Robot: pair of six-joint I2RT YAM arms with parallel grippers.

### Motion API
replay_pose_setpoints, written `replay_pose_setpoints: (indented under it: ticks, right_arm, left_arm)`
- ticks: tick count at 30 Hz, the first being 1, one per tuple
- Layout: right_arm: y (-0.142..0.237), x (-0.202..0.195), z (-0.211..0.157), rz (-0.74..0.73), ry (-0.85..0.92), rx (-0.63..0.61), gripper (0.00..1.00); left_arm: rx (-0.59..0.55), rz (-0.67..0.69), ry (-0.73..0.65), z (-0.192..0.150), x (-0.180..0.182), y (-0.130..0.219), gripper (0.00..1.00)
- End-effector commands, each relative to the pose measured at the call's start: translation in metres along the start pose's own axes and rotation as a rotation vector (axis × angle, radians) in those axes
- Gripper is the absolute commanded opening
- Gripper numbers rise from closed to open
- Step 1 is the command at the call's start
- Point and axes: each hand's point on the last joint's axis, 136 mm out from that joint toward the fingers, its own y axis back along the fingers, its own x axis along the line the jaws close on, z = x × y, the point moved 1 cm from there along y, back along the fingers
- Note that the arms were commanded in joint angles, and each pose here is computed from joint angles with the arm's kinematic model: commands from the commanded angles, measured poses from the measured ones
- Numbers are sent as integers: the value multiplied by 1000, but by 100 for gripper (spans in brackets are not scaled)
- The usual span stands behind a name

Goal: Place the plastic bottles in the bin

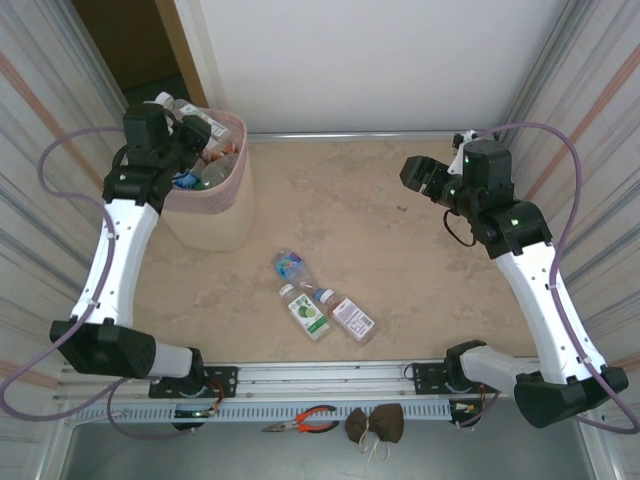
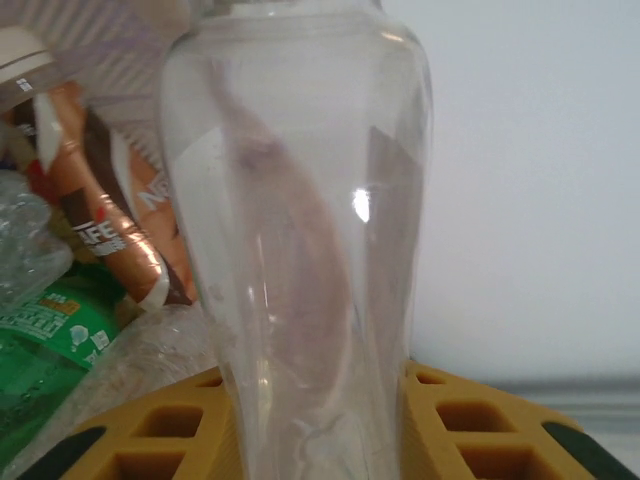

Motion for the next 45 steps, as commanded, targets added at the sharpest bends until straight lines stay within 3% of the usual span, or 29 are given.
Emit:
replay_pose_setpoints:
  ticks: [1, 13, 20, 30, 39, 45]
  right_arm:
    - [6, -6, -3, -17, 11, -3, 79]
    - [10, -9, -3, -30, 11, -8, 79]
    - [16, -12, -2, -41, 14, -21, 79]
    - [25, -14, -1, -44, 19, -46, 79]
    - [31, -14, -2, -35, 22, -55, 79]
    - [33, -13, -2, -28, 21, -56, 79]
  left_arm:
    - [-70, 19, 211, 16, 8, -12, 28]
    - [-23, 31, 483, 7, 22, -67, 31]
    - [-77, 27, 527, 13, 30, -84, 36]
    - [-8, 47, 540, 1, 35, -107, 44]
    - [-17, 63, 547, 2, 34, -87, 58]
    - [-60, 32, 518, 12, 25, -61, 62]
